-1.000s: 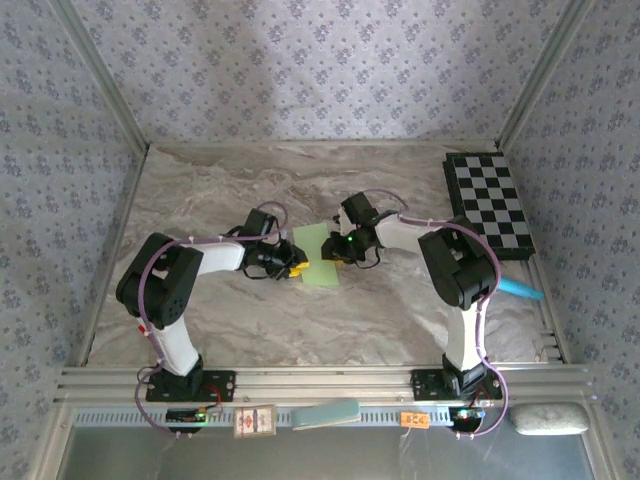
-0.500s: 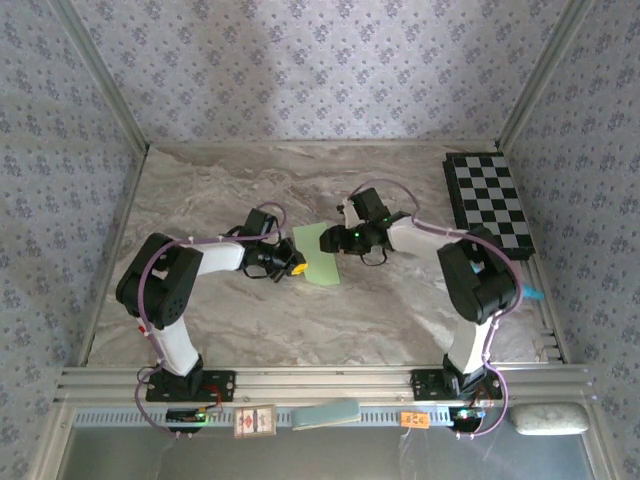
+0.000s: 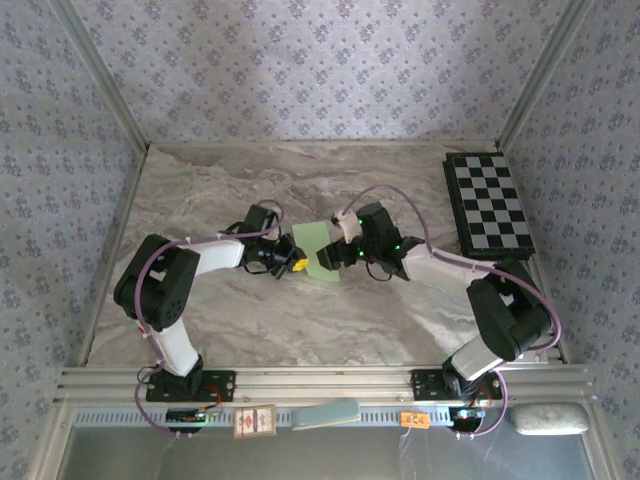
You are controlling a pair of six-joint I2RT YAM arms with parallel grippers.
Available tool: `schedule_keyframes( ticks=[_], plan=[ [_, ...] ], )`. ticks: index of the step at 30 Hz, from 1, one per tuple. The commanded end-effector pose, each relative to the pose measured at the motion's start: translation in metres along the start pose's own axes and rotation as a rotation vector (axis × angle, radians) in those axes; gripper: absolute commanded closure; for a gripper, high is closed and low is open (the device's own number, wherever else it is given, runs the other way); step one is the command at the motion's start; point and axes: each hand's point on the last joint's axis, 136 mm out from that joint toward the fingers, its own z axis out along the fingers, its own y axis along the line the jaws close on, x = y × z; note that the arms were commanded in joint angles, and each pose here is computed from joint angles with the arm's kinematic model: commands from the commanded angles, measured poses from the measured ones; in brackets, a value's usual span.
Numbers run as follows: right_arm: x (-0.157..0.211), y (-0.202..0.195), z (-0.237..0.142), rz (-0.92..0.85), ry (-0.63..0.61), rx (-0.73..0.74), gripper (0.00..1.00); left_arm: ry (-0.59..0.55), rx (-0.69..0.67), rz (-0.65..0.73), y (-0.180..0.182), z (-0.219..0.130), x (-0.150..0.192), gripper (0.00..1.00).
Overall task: Fold a paper plane with a square sheet of paper (pick it up from the middle)
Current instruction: Third fold the triangle at the center of the table.
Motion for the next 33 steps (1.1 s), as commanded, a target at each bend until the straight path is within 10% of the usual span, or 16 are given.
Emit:
schedule_keyframes(
  ticks=[1,17,33],
  plan=[
    [0.001,0.02,0.002,-0.202,-0.042,-0.034,0.23,0.003,0.031,0.002,-0.018,-0.009,0.004,1.0],
    [0.042,0.029,0.032,-0.494,-0.074,0.007,0.3,0.018,0.03,-0.004,-0.019,-0.007,0.005,1.0],
    [0.035,0.039,0.035,-0.507,-0.086,-0.046,0.63,0.027,0.025,-0.007,-0.018,-0.005,0.006,1.0]
  ],
)
